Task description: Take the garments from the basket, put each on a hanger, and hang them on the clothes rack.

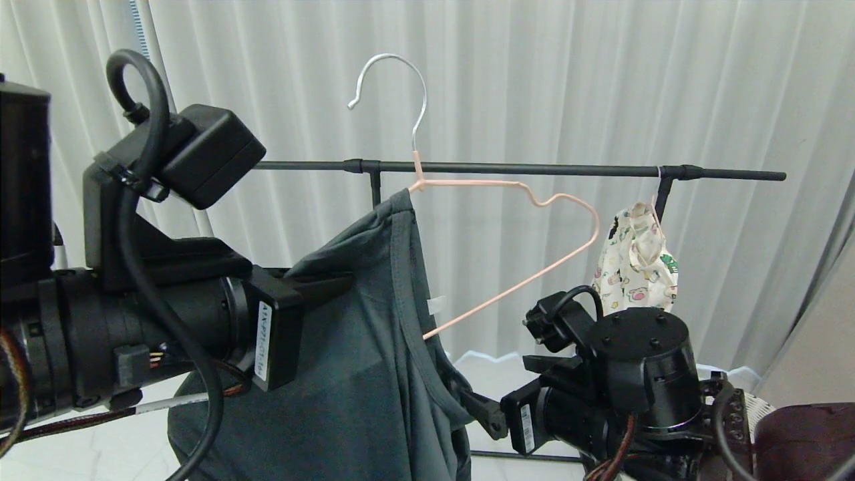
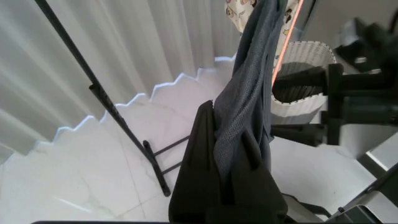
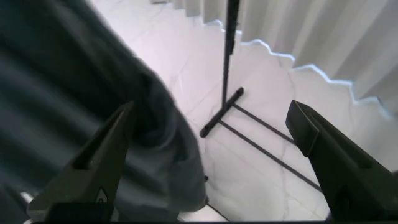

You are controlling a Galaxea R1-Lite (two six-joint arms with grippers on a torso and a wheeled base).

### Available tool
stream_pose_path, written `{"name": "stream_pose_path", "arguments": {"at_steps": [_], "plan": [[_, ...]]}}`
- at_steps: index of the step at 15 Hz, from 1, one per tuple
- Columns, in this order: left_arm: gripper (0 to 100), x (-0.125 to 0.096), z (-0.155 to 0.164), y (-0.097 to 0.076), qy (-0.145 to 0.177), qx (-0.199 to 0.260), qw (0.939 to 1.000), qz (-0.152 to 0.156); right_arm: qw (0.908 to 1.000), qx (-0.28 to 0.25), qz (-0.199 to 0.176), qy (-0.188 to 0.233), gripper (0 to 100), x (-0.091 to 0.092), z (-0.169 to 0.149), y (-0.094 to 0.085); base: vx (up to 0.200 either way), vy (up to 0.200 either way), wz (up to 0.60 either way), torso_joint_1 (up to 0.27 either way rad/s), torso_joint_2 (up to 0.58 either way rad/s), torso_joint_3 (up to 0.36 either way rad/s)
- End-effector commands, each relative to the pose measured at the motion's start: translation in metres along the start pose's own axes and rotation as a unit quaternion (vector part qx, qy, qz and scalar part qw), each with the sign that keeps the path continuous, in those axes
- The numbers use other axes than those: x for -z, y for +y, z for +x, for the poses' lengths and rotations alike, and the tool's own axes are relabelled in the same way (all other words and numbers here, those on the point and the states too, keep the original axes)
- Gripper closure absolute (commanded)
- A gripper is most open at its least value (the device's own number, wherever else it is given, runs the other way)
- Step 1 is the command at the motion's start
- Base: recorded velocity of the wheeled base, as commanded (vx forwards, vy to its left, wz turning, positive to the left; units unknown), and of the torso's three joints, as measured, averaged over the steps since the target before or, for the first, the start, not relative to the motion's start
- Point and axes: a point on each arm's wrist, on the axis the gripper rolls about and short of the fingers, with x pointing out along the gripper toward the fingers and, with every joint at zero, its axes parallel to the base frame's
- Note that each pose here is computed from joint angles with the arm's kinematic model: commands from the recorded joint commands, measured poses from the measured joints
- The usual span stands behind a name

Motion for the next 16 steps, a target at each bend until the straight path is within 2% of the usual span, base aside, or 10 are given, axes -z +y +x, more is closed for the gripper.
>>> {"name": "stream_pose_path", "arguments": {"at_steps": [1, 3, 5, 7, 9, 11, 13, 14, 16], "plan": [[100, -0.002, -0.002, -0.001, -0.005, 0.002, 1.0, 0.0, 0.9999, 0.007, -0.002, 0.014, 0, 0.007, 0.009, -0.001, 0.0, 0.0, 0.0, 0.0, 0.0, 0.0], [100, -0.007, 0.0, -0.001, -0.028, 0.003, 0.9996, -0.002, 0.9998, 0.007, -0.004, 0.018, 0, 0.009, 0.01, -0.001, 0.0, 0.0, 0.0, 0.0, 0.0, 0.0], [100, -0.008, 0.0, -0.001, -0.031, 0.003, 0.9995, -0.001, 0.9997, 0.009, -0.006, 0.023, 0, 0.011, 0.01, -0.001, 0.0, 0.0, 0.0, 0.0, 0.0, 0.0], [100, -0.006, -0.001, -0.001, -0.029, 0.002, 0.9996, 0.0, 0.9969, 0.066, -0.011, 0.041, 0, 0.014, 0.009, -0.012, 0.0, 0.0, 0.0, 0.0, 0.0, 0.0], [100, 0.001, 0.001, 0.0, -0.017, -0.002, 0.9998, 0.011, 0.9906, 0.131, -0.002, 0.042, 0, 0.009, 0.003, -0.036, 0.0, 0.0, 0.0, 0.0, 0.0, 0.0], [100, 0.019, 0.0, 0.004, 0.009, -0.012, 0.9984, 0.054, 0.9825, 0.184, 0.006, 0.027, 0, -0.001, -0.009, -0.071, 0.0, 0.0, 0.0, 0.0, 0.0, 0.0], [100, 0.037, -0.001, 0.007, 0.034, -0.016, 0.9958, 0.084, 0.9718, 0.235, -0.001, 0.014, 0, -0.012, -0.025, -0.106, 0.0, 0.0, 0.0, 0.0, 0.0, 0.0], [100, 0.044, -0.002, 0.007, 0.042, -0.014, 0.9953, 0.086, 0.9675, 0.253, -0.001, 0.005, 0, -0.018, -0.032, -0.118, 0.0, 0.0, 0.0, 0.0, 0.0, 0.0], [100, 0.053, -0.003, 0.007, 0.054, -0.013, 0.9943, 0.091, 0.967, 0.254, -0.003, -0.012, 0, -0.027, -0.044, -0.13, 0.0, 0.0, 0.0, 0.0, 0.0, 0.0]]}}
